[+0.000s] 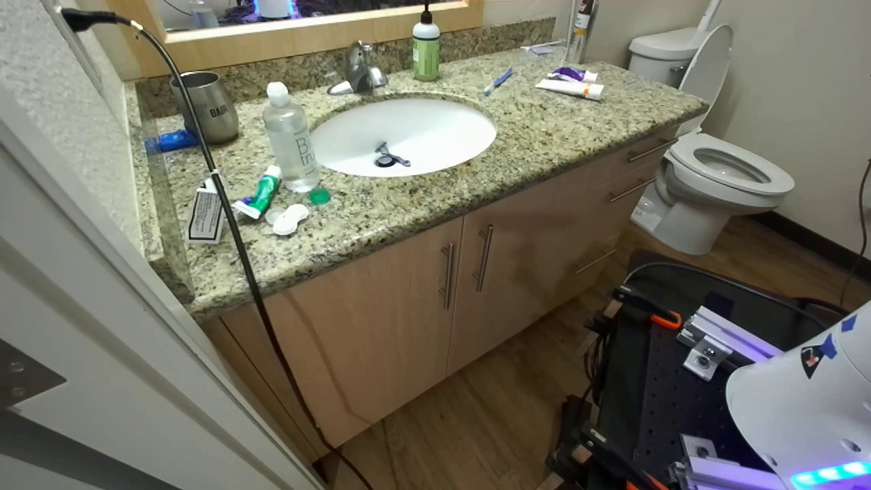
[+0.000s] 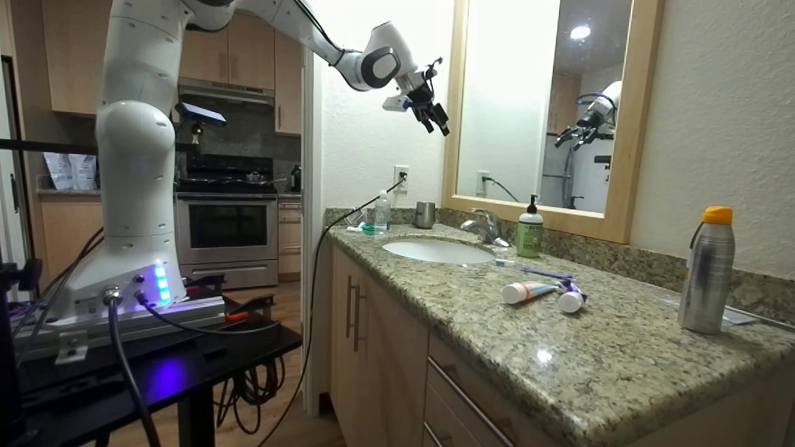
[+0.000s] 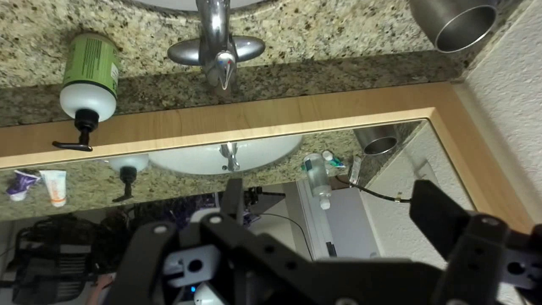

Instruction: Move the faucet handle upwards and pick up the toothbrush and wash it

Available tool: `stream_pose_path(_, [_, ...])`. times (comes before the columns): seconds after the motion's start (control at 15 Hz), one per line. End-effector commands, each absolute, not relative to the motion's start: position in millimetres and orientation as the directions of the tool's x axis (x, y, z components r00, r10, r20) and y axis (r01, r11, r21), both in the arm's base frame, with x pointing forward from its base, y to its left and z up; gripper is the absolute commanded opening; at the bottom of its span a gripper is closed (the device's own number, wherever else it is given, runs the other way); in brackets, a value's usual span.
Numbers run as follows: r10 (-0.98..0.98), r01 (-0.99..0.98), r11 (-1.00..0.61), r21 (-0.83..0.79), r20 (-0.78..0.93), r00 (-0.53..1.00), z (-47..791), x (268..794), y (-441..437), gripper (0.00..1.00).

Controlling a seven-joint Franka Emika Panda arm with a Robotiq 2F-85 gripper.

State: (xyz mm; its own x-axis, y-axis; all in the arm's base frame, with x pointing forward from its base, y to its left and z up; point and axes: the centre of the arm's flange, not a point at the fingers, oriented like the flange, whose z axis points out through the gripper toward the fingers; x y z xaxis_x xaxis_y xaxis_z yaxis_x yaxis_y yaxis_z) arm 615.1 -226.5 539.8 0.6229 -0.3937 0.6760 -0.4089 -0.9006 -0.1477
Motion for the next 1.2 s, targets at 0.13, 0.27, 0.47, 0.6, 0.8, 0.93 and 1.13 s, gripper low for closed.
stream_pose_path(0.13, [-0.482, -0.556, -0.822, -0.124, 0.672, 0.563, 471, 677, -284, 1.00])
stream_pose_path(0.27, [-0.473, -0.536, -0.835, -0.126, 0.662, 0.581, 466, 655, -276, 1.00])
stream_pose_path(0.47, [-0.482, -0.551, -0.826, -0.120, 0.657, 0.579, 455, 659, -282, 1.00])
stream_pose_path(0.6, [-0.467, -0.535, -0.838, -0.108, 0.652, 0.598, 461, 656, -278, 1.00])
stream_pose_path(0.8, [-0.434, -0.574, -0.819, -0.019, 0.675, 0.597, 432, 682, -296, 1.00])
stream_pose_path(0.93, [-0.407, -0.581, -0.812, 0.046, 0.669, 0.622, 413, 690, -305, 1.00])
stream_pose_path(1.13, [-0.390, -0.573, -0.812, 0.112, 0.626, 0.675, 382, 707, -309, 1.00])
